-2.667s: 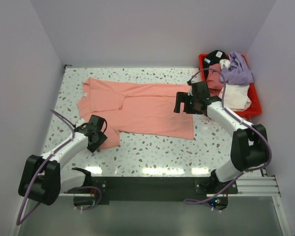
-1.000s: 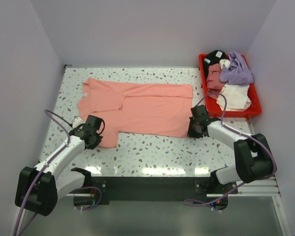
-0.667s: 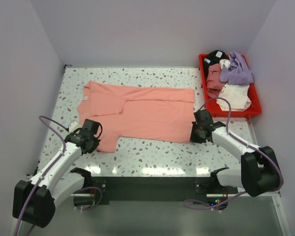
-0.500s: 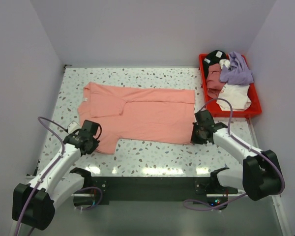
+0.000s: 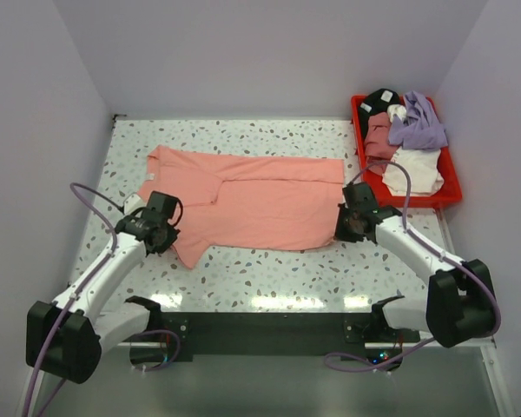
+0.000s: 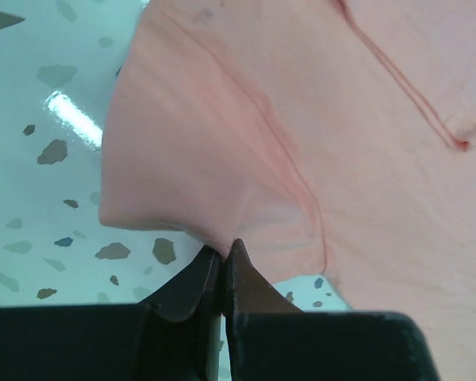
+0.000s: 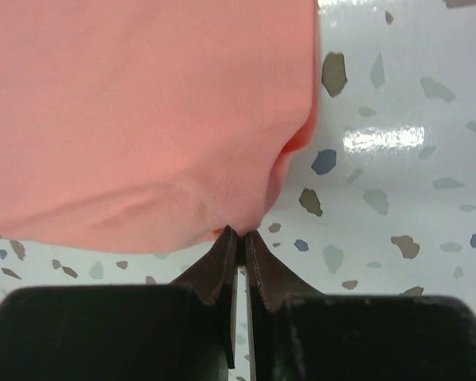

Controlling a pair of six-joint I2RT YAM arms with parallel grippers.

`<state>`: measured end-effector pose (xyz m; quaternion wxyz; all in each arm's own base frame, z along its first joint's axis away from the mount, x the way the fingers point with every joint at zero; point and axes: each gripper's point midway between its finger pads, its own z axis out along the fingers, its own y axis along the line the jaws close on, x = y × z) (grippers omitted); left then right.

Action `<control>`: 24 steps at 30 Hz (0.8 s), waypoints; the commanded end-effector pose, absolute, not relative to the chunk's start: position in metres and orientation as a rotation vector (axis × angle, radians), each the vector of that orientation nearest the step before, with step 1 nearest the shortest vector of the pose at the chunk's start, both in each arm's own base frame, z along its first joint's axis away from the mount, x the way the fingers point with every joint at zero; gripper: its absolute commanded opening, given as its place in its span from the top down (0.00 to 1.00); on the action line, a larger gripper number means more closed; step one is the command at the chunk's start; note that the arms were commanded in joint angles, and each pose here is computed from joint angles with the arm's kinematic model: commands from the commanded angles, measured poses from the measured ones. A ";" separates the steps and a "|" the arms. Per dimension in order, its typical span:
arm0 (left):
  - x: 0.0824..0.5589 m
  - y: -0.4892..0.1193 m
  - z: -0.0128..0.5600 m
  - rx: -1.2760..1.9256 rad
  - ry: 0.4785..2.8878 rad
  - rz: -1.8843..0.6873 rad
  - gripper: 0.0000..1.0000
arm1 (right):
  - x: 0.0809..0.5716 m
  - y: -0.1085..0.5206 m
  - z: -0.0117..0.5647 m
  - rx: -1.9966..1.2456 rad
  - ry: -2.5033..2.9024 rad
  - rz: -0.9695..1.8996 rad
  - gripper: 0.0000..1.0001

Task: Fold and stack the t-shirts
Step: Fold the tshirt

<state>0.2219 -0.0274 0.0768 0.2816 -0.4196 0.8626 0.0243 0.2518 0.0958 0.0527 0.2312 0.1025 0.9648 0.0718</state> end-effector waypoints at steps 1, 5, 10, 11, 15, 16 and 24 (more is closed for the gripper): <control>0.259 -0.031 0.111 -1.073 2.208 0.015 1.00 | 0.276 0.098 0.073 0.259 2.592 0.188 1.00; 0.278 -0.031 0.123 -1.062 2.174 0.023 1.00 | 0.295 0.095 0.085 0.259 2.572 0.163 1.00; 0.305 -0.034 0.139 -1.040 2.137 0.023 1.00 | 0.315 0.089 0.095 0.263 2.550 0.124 1.00; 0.310 -0.034 0.136 -1.035 2.149 0.042 1.00 | 0.321 0.090 0.098 0.266 2.543 0.123 1.00; 0.333 -0.035 0.145 -1.047 2.132 0.045 1.00 | 0.338 0.086 0.102 0.294 2.530 0.118 1.00; 0.337 -0.035 0.146 -1.047 2.129 0.042 1.00 | 0.341 0.085 0.103 0.298 2.528 0.118 1.00; 0.374 -0.030 0.146 -1.055 2.131 0.051 1.00 | 0.377 0.081 0.112 0.333 2.497 0.121 1.00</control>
